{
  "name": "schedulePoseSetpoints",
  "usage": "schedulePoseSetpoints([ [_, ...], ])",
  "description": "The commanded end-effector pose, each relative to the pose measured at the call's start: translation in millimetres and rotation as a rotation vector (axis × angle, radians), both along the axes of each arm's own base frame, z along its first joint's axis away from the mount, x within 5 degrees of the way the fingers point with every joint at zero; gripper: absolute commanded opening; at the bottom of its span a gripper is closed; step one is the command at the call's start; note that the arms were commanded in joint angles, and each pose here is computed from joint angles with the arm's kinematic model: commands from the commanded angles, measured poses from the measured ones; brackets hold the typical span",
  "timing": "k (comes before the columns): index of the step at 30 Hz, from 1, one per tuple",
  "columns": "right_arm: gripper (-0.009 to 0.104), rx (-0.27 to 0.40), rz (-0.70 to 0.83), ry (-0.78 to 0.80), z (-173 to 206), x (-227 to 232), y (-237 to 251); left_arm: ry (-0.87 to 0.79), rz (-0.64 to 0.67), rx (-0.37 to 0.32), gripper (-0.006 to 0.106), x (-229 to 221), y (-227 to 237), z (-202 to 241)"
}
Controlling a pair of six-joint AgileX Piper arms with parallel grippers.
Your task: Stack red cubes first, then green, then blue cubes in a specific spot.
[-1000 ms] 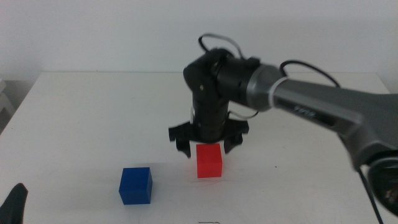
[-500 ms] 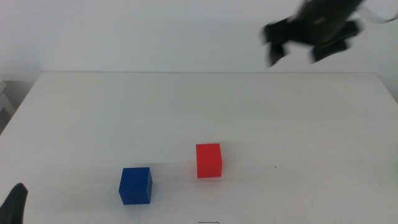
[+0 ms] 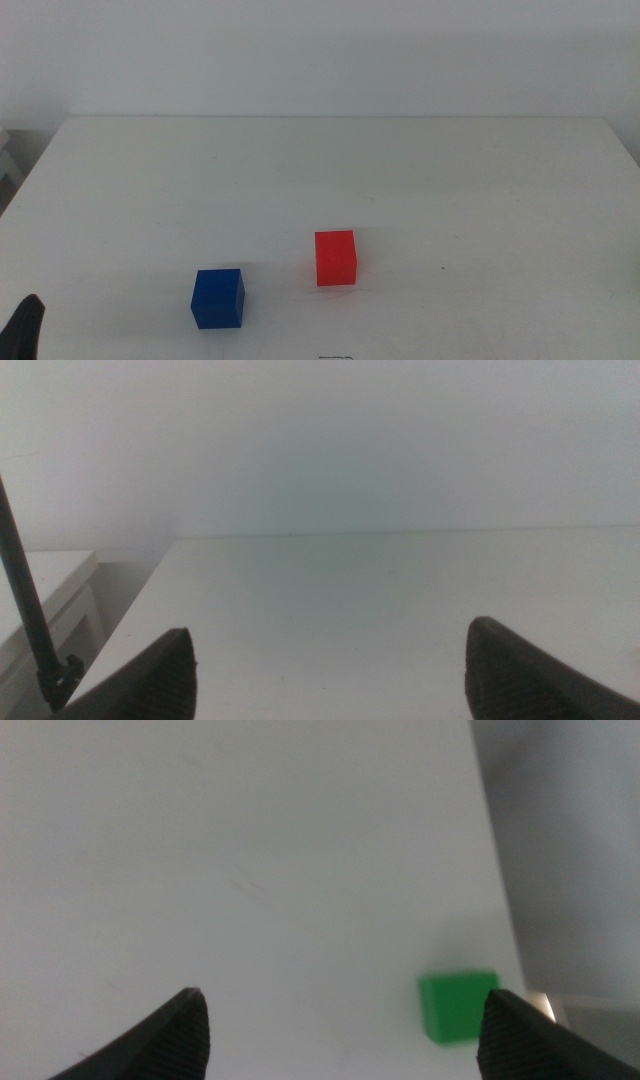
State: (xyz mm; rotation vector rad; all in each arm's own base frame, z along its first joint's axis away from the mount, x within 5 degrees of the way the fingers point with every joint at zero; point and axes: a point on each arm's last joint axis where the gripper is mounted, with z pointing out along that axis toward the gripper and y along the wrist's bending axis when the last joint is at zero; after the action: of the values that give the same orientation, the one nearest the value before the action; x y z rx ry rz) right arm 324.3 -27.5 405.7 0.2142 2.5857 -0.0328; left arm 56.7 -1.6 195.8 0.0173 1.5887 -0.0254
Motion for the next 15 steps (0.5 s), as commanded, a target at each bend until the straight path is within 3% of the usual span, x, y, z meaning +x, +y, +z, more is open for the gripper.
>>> schedulePoseSetpoints([
  [1, 0.086, -0.026, -0.025, 0.037, 1.7, -19.8, -16.3, -0.111, 0.000, -0.015, 0.090, -2.0, 0.2, 10.2],
  [9, 0.086, -0.002, -0.089, 0.255, -67.7, -34.6, -63.2, -0.111, 0.000, -0.015, 0.090, -2.0, 0.2, 10.2],
  [15, 0.086, -0.047, -0.106, 0.233, -93.8, -35.0, -86.5, -0.111, 0.000, -0.015, 0.090, -2.0, 0.2, 10.2],
])
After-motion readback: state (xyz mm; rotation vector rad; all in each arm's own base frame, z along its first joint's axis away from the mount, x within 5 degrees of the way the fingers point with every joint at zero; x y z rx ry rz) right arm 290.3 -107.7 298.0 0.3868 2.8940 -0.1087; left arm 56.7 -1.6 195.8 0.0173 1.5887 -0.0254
